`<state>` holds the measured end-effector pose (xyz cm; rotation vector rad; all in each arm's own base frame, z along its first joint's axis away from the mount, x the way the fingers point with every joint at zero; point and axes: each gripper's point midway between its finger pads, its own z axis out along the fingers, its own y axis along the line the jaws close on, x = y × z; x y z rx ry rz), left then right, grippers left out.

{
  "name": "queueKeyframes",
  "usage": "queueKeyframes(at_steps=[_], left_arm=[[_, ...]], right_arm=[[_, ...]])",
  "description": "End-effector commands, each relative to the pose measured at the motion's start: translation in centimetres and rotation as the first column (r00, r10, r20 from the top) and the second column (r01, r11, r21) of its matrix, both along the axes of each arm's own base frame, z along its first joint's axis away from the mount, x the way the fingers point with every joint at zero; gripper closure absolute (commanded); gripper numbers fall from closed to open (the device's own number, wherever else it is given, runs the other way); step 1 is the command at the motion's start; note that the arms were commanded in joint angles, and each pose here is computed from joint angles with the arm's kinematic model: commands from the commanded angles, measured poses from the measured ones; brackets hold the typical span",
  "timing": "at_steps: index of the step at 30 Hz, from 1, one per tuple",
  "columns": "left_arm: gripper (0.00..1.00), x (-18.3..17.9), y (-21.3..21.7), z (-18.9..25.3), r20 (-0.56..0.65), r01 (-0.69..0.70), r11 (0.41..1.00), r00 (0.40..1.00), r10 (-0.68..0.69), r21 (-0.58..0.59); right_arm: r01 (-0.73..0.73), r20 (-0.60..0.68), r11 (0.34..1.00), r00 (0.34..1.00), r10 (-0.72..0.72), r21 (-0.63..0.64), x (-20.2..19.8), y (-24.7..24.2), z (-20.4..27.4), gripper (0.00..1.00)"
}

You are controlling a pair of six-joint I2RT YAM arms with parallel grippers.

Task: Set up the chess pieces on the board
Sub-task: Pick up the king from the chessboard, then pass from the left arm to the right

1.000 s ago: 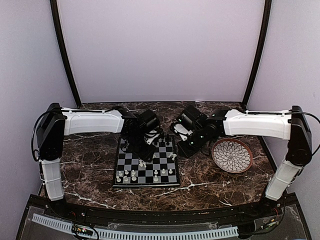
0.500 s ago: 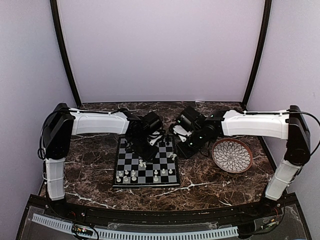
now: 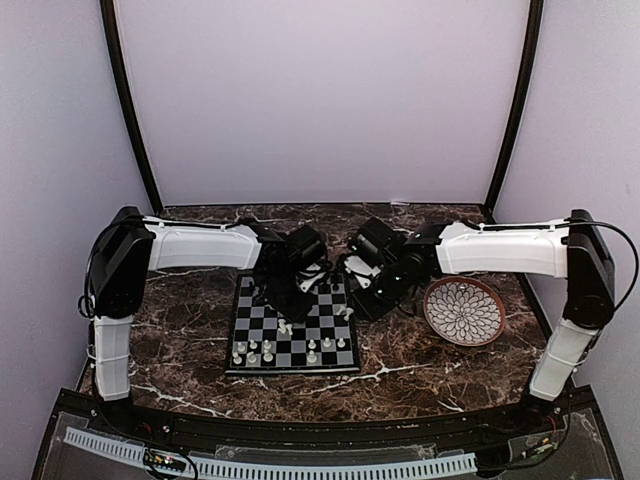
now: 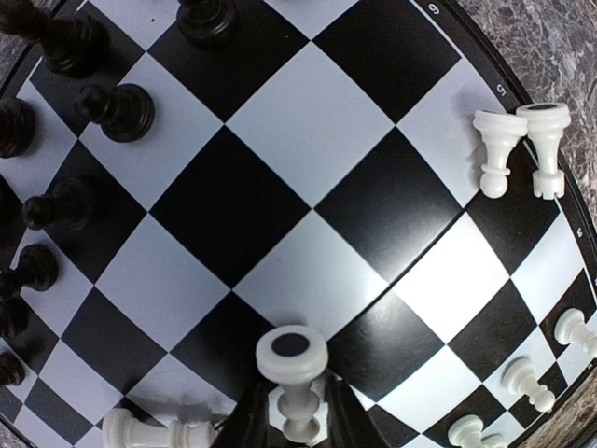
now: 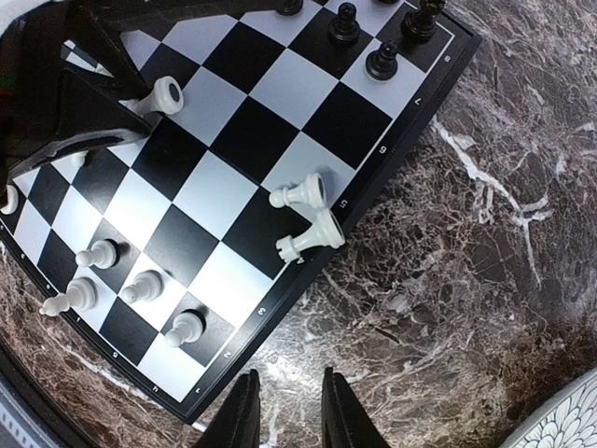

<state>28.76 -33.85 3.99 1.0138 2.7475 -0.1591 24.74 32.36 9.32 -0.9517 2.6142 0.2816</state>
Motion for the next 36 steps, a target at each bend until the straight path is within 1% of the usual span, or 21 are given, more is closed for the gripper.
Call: queueKeyframes(at_steps=[1, 7, 10, 13, 16, 18, 20, 23, 25, 27, 29, 32, 36], left_arm=[[0.80, -0.8, 0.5, 1.0, -0.011, 0.027, 0.999, 1.000, -0.027, 0.016], [0.86, -1.9, -0.7, 5.6, -0.003, 0.079, 0.989, 0.997, -0.080, -0.124], [0.88, -2.2, -0.8, 7.4, 0.005, 0.093, 0.981, 0.996, -0.094, -0.167], [0.89, -3.2, -1.2, 8.6, -0.035, 0.110, 0.962, 0.992, -0.123, -0.252], [0.89, -3.6, -1.3, 10.4, -0.015, 0.140, 0.939, 0.988, -0.152, -0.314], [0.89, -4.1, -1.4, 11.2, -0.010, 0.163, 0.925, 0.984, -0.177, -0.342], [0.89, -4.6, -1.5, 11.7, -0.005, 0.182, 0.913, 0.980, -0.198, -0.366], [0.89, -5.0, -1.5, 12.4, 0.008, 0.194, 0.900, 0.978, -0.207, -0.390], [0.89, -5.0, -1.5, 13.1, 0.025, 0.198, 0.892, 0.978, -0.206, -0.407], [0.89, -5.0, -1.6, 13.4, 0.034, 0.202, 0.887, 0.978, -0.207, -0.416], [0.89, -5.0, -1.7, 13.5, 0.036, 0.203, 0.886, 0.978, -0.207, -0.417], [0.88, -4.9, -1.8, 13.8, 0.041, 0.206, 0.883, 0.977, -0.208, -0.422], [0.88, -4.8, -2.3, 14.3, 0.050, 0.208, 0.873, 0.977, -0.207, -0.441]], right_arm=[[-0.009, 0.019, 1.000, 1.000, 0.009, 0.017, 0.8, 0.6, 0.3, 0.75], [-0.001, 0.017, 0.998, 1.000, 0.000, 0.062, 1.6, 0.8, 0.7, 0.76], [-0.008, 0.007, 0.995, 1.000, 0.007, 0.104, 1.8, 1.4, 1.2, 0.76], [-0.024, 0.006, 0.990, 1.000, 0.023, 0.139, 2.0, 2.0, 1.9, 0.76], [-0.035, -0.020, 0.974, 0.999, 0.040, 0.223, 1.9, 3.1, 3.1, 0.76], [-0.010, -0.053, 0.957, 0.998, 0.026, 0.291, 2.2, 3.6, 4.0, 0.76], [0.030, -0.096, 0.928, 0.995, 0.006, 0.371, 2.7, 3.8, 5.0, 0.75], [0.090, -0.197, 0.851, 0.980, 0.016, 0.518, 3.4, 4.2, 6.6, 0.67], [0.131, -0.284, 0.787, 0.957, 0.058, 0.602, 3.4, 4.6, 7.2, 0.62], [0.158, -0.358, 0.726, 0.925, 0.129, 0.669, 3.0, 5.2, 7.6, 0.57], [0.170, -0.403, 0.689, 0.895, 0.190, 0.704, 2.2, 5.9, 7.8, 0.51], [0.201, -0.439, 0.640, 0.867, 0.236, 0.742, 1.7, 6.5, 8.6, 0.49], [0.202, -0.454, 0.625, 0.849, 0.272, 0.754, 1.4, 7.1, 8.9, 0.47]])
